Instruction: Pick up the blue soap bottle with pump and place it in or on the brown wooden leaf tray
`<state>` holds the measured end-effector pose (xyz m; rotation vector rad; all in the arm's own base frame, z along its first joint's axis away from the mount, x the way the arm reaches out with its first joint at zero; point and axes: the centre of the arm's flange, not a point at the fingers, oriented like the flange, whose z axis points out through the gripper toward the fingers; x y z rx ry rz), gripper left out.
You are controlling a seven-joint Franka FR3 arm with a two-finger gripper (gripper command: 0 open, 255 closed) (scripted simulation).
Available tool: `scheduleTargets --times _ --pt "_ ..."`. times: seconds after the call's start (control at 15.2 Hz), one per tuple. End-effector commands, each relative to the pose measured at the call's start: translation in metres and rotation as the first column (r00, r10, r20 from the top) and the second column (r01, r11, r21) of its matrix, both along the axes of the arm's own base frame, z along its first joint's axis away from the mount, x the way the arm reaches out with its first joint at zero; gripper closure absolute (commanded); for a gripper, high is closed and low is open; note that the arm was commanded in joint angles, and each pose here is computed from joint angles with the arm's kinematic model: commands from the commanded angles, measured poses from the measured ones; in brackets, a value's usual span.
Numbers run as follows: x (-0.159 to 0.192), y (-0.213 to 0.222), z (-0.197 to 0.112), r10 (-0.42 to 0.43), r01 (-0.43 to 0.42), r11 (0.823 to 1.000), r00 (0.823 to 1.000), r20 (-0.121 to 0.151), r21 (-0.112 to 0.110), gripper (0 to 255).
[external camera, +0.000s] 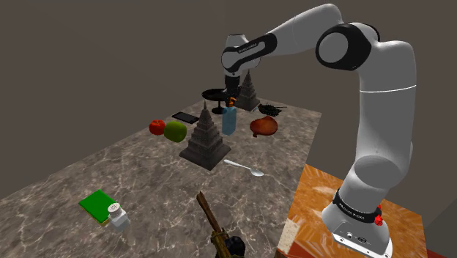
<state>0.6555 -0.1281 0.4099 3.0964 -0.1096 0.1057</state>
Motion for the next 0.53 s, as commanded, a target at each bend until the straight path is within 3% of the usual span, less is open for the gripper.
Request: scheduleTargets --times 0.0,0.46 --pt "0.0 0.0 -0.001 -0.001 0.001 1.0 1.0 -0.001 0.0 255" --pt "0.0 0.0 0.026 -0.001 0.001 1.0 1.0 -0.001 0.0 255"
